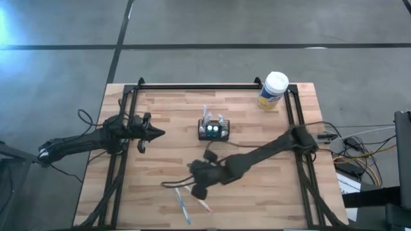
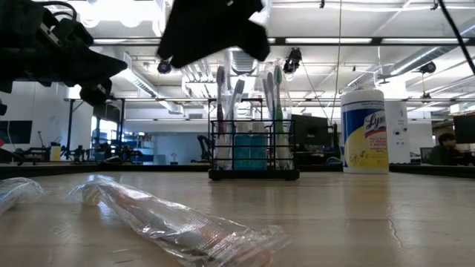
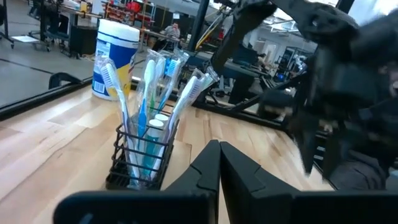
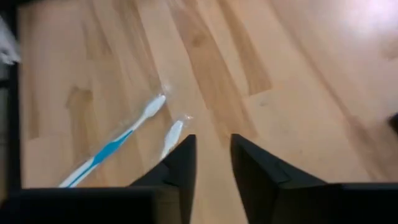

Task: Pick & Place toothbrushing station
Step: Put the orange toothbrush into the black organizer

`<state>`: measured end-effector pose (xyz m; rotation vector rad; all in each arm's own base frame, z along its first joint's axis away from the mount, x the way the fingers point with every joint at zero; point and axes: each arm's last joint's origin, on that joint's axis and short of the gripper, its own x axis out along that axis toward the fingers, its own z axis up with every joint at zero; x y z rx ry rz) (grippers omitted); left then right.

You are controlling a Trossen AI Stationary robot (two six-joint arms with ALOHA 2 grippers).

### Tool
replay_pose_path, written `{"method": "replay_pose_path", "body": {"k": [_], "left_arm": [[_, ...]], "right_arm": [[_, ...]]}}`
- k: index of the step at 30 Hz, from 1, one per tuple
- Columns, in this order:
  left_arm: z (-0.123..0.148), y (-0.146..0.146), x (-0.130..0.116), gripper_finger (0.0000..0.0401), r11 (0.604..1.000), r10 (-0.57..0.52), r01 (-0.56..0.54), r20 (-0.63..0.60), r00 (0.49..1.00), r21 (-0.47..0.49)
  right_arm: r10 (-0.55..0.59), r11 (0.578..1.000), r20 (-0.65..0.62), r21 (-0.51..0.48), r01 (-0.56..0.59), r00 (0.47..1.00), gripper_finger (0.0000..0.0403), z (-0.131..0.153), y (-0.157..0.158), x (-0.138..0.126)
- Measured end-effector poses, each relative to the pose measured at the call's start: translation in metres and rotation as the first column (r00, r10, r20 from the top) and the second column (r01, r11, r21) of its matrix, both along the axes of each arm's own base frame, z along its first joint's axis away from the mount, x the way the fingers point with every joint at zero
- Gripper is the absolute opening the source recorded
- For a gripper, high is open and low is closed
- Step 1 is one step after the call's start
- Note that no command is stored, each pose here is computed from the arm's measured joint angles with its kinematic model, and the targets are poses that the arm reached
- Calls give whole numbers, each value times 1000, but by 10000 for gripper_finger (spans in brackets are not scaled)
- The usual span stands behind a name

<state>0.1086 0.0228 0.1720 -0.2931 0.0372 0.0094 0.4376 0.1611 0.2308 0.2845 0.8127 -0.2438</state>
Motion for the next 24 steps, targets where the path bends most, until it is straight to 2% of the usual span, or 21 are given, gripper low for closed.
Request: {"method": "replay_pose_path", "body": {"k": [6,10,13,19,24], "left_arm": [[-5,0,0,12,1000,-2,1,-38,999,-26],[-9,0,-1,12,999,-4,0,-77,997,-40],[-11,0,-1,12,999,-4,-1,-97,995,-46],[-12,0,-1,12,999,-4,0,-100,995,-44],[-12,0,-1,12,999,-4,1,-100,995,-36]], "right_arm": [[-9,999,-109,40,13,994,171,-29,19,36],[-32,994,-199,92,51,979,202,-46,26,48],[-49,994,-261,81,72,964,212,-57,28,51],[-50,989,-247,121,82,968,217,-57,39,53],[-69,987,-283,122,107,957,217,-63,45,46]]}}
